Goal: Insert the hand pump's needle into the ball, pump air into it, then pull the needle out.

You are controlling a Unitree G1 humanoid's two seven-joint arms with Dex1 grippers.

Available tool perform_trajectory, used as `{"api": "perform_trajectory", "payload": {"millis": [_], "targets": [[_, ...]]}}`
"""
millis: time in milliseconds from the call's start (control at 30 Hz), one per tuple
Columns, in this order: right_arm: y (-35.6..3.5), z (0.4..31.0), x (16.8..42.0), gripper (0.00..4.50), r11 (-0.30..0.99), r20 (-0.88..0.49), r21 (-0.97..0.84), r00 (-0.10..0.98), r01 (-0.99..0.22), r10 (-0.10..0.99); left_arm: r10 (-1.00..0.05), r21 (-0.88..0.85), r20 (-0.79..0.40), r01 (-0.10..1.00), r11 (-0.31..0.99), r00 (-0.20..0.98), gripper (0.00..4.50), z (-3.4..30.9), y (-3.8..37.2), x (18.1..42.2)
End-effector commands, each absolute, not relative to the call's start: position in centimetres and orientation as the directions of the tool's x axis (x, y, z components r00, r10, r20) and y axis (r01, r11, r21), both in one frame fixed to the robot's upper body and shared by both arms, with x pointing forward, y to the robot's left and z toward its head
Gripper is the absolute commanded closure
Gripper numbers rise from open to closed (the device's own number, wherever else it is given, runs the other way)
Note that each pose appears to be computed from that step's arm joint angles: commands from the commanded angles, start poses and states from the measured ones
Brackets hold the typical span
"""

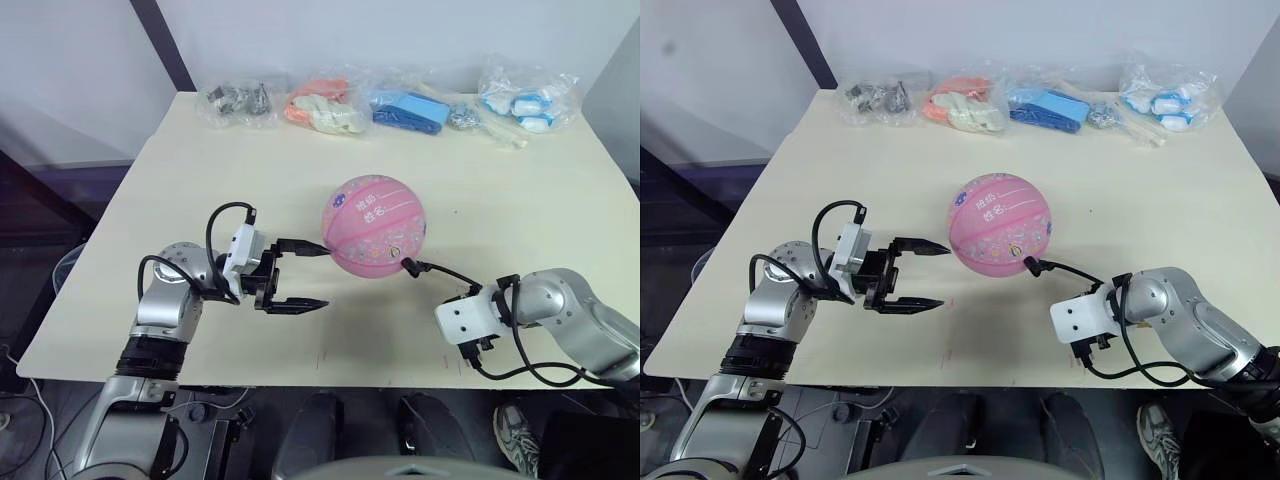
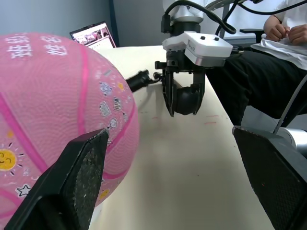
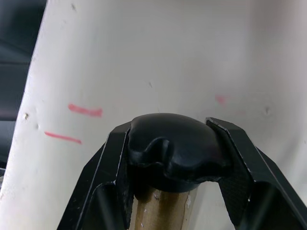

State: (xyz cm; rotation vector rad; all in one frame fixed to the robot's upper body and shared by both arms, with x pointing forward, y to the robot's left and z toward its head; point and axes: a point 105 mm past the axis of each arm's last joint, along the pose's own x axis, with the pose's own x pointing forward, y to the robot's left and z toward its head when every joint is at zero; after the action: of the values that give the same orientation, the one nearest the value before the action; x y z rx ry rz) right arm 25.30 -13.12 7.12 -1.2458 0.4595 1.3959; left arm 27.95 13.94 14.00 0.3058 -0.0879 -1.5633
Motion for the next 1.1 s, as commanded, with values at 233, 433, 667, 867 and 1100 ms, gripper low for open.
{"api": "perform_trajectory", "payload": {"millis": [233,433,667,867,1100], "targets": [[-11.0,9.1,26.1,2.54,-0.287,-0.764,-0.494,0.252,-0.821,0.594,-0.993,0.287,-0.118,0.958,-0.028,0.006,0.11,14.8,13.8,28.3],[-11.0,8.8,26.3,2.54,-0.305,-0.759,-0.514,0.258,-0.802,0.598,-0.995,0.291,-0.103,0.957,-0.014,0.017,0.11,15.1,13.8,28.5],[-9.9,8.9,26.2,2.54,-0.307,-0.721,-0.54,0.241,-0.784,0.65,-0.995,0.289,-0.096,0.957,0.009,0.038,0.11,15.1,14.1,28.7],[-9.4,9.0,26.3,2.54,-0.287,-0.696,-0.542,0.23,-0.79,0.68,-0.994,0.294,-0.102,0.956,0.014,0.046,0.11,15.2,14.3,28.8],[-9.0,9.8,25.8,0.14,-0.249,-0.654,-0.532,0.207,-0.809,0.727,-0.993,0.296,-0.107,0.955,0.015,0.048,0.0,15.2,14.5,28.8]]}}
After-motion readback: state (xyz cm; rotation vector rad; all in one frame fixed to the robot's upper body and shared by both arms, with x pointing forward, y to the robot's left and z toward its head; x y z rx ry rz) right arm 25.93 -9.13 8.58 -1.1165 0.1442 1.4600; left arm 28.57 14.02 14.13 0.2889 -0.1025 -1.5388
